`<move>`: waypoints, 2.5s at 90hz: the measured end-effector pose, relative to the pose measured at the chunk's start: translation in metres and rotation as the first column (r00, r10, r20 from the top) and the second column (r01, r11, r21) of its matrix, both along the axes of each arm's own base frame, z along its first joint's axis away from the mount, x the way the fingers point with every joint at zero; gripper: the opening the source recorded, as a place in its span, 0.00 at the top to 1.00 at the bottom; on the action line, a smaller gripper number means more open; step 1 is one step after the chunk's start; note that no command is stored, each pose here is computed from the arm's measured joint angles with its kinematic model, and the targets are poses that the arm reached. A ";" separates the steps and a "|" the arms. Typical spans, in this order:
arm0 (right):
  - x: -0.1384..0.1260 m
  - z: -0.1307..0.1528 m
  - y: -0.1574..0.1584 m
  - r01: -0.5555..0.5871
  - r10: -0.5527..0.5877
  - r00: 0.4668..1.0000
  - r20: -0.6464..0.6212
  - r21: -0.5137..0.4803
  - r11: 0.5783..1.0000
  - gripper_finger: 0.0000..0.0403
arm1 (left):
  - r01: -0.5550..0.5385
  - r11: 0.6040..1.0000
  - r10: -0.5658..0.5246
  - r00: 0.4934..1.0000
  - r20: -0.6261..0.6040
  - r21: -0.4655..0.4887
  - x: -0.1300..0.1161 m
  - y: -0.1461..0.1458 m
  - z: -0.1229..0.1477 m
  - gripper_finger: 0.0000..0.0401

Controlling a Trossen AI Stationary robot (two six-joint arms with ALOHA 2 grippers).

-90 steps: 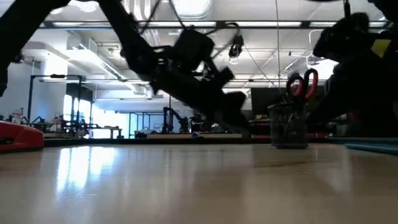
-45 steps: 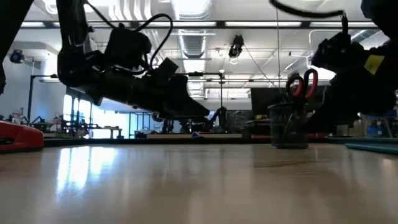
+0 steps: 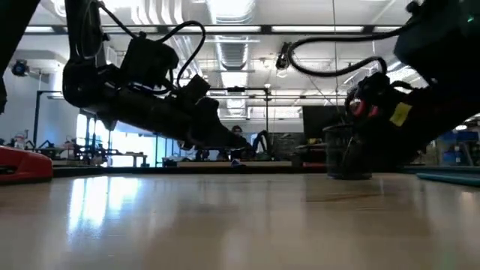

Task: Apply microfiber cloth
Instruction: Move the black pen holder to the top right of the table

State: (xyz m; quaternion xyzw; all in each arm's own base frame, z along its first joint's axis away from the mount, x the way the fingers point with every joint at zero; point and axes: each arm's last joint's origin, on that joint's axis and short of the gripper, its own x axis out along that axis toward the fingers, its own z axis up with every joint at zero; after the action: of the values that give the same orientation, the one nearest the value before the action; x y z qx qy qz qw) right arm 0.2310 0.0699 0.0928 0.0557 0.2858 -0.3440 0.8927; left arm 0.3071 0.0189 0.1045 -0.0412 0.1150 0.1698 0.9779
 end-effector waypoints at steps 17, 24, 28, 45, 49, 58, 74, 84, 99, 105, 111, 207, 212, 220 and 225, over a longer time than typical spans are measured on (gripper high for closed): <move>0.006 0.004 -0.015 0.073 -0.072 0.997 0.015 -0.052 0.996 1.00 | 0.001 1.000 -0.001 1.000 -0.011 0.002 0.000 0.000 -0.001 0.66; 0.007 0.004 -0.021 0.112 -0.110 0.994 0.026 -0.066 0.992 1.00 | 0.001 1.000 -0.001 1.000 -0.019 0.003 -0.001 0.000 -0.002 0.67; 0.008 0.004 -0.024 0.133 -0.130 0.991 0.038 -0.069 0.989 1.00 | 0.001 1.000 -0.001 1.000 -0.019 0.003 -0.001 0.000 -0.002 0.68; 0.014 0.007 -0.031 0.169 -0.164 0.984 0.076 -0.061 0.984 1.00 | 0.001 1.000 -0.001 1.000 -0.022 0.003 -0.001 0.000 -0.002 0.70; 0.016 0.009 -0.032 0.181 -0.176 0.980 0.093 -0.049 0.982 1.00 | 0.001 1.000 -0.001 1.000 -0.022 0.003 -0.001 0.000 -0.002 0.70; 0.021 0.012 -0.035 0.207 -0.201 0.972 0.118 -0.040 0.977 1.00 | 0.001 1.000 -0.001 1.000 -0.022 0.003 -0.001 0.000 -0.002 0.71; 0.023 0.010 -0.048 0.261 -0.255 0.960 0.111 -0.042 0.964 1.00 | 0.001 1.000 -0.001 1.000 -0.029 0.003 -0.001 0.000 -0.003 0.71; 0.023 0.010 -0.058 0.290 -0.284 0.953 0.102 -0.050 0.956 1.00 | 0.001 1.000 -0.001 0.999 -0.048 0.002 -0.001 0.000 -0.004 0.71; 0.020 0.007 -0.073 0.334 -0.331 0.942 0.049 -0.081 0.939 1.00 | 0.001 1.000 -0.001 0.999 -0.053 0.002 -0.001 0.000 -0.005 0.71; 0.018 0.006 -0.078 0.352 -0.351 0.936 0.026 -0.091 0.932 1.00 | 0.001 1.000 -0.001 0.998 -0.055 0.002 -0.002 0.000 -0.005 0.71; 0.017 0.005 -0.083 0.370 -0.371 0.929 0.013 -0.099 0.924 1.00 | 0.001 1.000 -0.001 0.998 -0.069 0.001 -0.002 0.000 -0.006 0.72; -0.033 0.005 -0.141 0.574 -0.632 0.751 -0.189 -0.284 0.768 1.00 | 0.001 1.000 -0.001 0.992 -0.123 -0.001 -0.004 0.000 -0.010 0.75; -0.035 0.004 -0.144 0.577 -0.638 0.743 -0.203 -0.288 0.764 1.00 | 0.001 1.000 -0.001 0.992 -0.123 -0.001 -0.004 0.000 -0.010 0.75; -0.035 0.004 -0.146 0.578 -0.633 0.743 -0.215 -0.270 0.770 1.00 | 0.001 1.000 -0.001 0.992 -0.126 -0.001 -0.004 0.000 -0.010 0.74; -0.034 0.006 -0.144 0.571 -0.617 0.757 -0.214 -0.241 0.785 1.00 | 0.000 1.000 0.000 0.991 -0.131 -0.001 -0.004 0.000 -0.010 0.74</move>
State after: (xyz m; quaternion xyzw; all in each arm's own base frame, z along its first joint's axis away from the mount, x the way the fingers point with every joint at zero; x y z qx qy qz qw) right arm 0.1975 -0.0742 0.0993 0.0222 0.3485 -0.6359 0.6882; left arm 0.3029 0.0188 0.0942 -0.0302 0.1791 0.1719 0.9682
